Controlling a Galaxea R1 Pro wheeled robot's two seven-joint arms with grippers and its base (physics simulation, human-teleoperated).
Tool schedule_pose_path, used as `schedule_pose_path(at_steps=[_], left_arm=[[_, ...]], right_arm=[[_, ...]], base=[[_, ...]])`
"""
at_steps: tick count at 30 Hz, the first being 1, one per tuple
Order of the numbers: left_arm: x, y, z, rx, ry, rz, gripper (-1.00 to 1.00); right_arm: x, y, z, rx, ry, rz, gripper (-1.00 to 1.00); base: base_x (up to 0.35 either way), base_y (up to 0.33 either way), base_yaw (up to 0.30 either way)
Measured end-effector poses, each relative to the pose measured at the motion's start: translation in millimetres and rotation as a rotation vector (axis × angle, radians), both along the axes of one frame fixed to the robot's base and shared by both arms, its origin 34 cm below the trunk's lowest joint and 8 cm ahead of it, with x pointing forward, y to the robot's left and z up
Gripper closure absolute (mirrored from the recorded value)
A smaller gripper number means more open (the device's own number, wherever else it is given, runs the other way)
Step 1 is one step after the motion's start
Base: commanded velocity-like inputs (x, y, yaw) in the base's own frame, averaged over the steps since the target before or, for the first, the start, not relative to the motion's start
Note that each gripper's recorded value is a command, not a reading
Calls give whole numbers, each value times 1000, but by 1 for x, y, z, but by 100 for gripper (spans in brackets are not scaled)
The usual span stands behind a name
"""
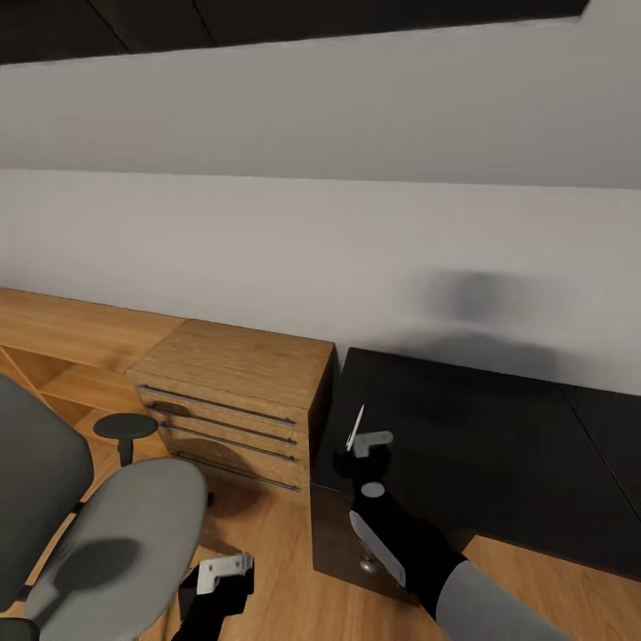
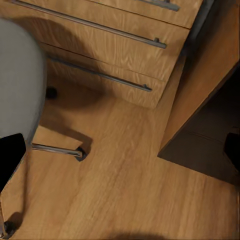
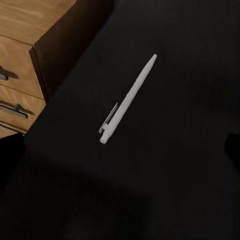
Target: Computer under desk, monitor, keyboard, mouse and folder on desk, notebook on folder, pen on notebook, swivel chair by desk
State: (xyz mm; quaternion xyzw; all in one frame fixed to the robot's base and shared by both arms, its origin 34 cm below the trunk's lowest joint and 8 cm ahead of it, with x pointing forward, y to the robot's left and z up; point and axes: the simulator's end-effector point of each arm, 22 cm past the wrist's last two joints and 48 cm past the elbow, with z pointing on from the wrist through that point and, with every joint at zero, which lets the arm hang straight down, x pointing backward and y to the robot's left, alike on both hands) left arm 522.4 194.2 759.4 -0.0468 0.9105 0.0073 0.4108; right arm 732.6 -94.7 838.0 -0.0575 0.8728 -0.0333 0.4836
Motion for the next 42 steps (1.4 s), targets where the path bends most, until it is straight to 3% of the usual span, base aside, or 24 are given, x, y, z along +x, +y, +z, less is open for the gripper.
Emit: schedule_pose_path(at_steps=[6, 7, 9, 15, 42], left_arm=[[29, -9, 60, -29, -32, -21, -100], [35, -25, 77, -66, -48, -22, -100], [36, -29, 81, -78, -53, -17, -100], [36, -28, 81, -80, -49, -10, -100], [31, -29, 70, -74, -22, -13, -100]], right_arm=[[17, -29, -26, 11, 53, -14, -100], [11, -40, -49, 54, 113, -12, -100], [5, -45, -61, 61, 144, -17, -100], [-6, -51, -78, 60, 191, -23, -100], [-6, -51, -78, 62, 191, -19, -100]], base=[[0, 0, 0], [0, 0, 0], [0, 0, 0], [54, 6, 0], [42, 68, 0]])
